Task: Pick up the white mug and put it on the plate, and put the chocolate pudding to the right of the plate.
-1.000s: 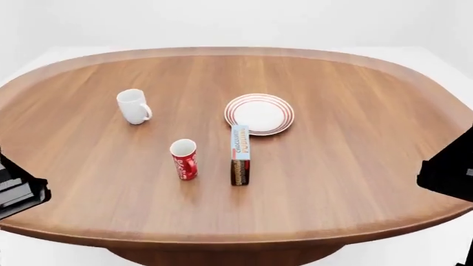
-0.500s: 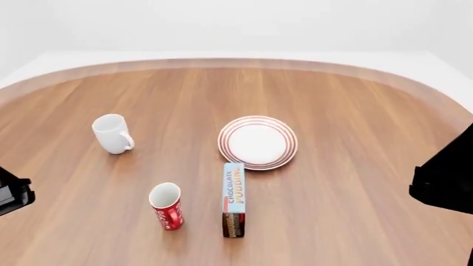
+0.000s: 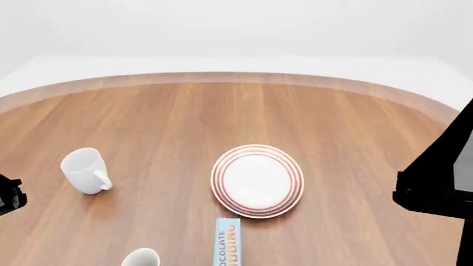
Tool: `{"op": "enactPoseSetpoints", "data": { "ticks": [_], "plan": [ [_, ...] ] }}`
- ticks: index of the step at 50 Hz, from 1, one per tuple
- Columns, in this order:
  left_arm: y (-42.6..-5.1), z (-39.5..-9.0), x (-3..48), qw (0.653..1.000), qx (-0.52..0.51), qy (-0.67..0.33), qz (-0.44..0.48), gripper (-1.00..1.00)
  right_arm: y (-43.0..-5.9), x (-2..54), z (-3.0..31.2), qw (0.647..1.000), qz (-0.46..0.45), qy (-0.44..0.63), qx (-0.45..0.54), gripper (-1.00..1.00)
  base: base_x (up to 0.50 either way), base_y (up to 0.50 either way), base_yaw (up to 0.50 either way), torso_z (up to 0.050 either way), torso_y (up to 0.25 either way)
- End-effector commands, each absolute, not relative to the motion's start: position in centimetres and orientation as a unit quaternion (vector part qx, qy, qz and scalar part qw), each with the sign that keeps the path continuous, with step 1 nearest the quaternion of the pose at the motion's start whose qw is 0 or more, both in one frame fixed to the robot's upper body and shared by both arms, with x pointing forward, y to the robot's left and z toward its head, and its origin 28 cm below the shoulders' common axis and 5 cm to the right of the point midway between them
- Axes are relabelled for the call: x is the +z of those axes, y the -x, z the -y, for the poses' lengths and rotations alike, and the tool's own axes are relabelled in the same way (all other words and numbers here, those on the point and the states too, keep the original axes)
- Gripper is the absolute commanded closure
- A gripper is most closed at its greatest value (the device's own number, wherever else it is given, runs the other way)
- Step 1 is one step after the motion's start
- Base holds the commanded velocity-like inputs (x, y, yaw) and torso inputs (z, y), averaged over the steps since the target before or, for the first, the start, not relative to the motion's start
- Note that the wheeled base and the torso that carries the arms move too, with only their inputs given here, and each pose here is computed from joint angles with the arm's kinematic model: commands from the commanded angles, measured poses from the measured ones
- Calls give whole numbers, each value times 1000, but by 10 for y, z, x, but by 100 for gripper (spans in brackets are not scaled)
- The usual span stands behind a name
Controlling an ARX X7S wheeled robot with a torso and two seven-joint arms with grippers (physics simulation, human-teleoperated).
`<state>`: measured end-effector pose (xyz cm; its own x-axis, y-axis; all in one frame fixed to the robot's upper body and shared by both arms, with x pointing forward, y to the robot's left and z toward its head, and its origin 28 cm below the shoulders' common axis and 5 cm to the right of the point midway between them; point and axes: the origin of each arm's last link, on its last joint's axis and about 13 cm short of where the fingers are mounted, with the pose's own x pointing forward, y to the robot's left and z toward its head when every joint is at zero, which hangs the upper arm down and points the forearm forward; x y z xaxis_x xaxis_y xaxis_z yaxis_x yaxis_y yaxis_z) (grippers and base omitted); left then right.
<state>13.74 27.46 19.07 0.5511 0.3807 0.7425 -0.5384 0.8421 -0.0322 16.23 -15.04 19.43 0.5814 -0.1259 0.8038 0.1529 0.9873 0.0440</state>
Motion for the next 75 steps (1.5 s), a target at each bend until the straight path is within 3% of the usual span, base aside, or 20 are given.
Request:
{"op": "enactPoseSetpoints", "data": {
  "ticks": [1,33,55,75],
  "plan": [
    [-134,-275,192,869,266,-110,402,-100,-161,194,150,889,450,23,-73,-100,500,-27,0,0,0],
    [-133,-273,193,871,257,-109,404,-100,-158,195,148,884,462,24,-69,-100,500,-25,0,0,1],
    [-135,-272,190,877,252,-107,396,-100,-159,192,147,879,468,53,-72,-100,-13,354,0,0,0],
    [-140,-271,187,882,259,-133,371,-100,-160,193,147,881,465,39,-78,-100,0,6,0,2,-75]
  ]
}}
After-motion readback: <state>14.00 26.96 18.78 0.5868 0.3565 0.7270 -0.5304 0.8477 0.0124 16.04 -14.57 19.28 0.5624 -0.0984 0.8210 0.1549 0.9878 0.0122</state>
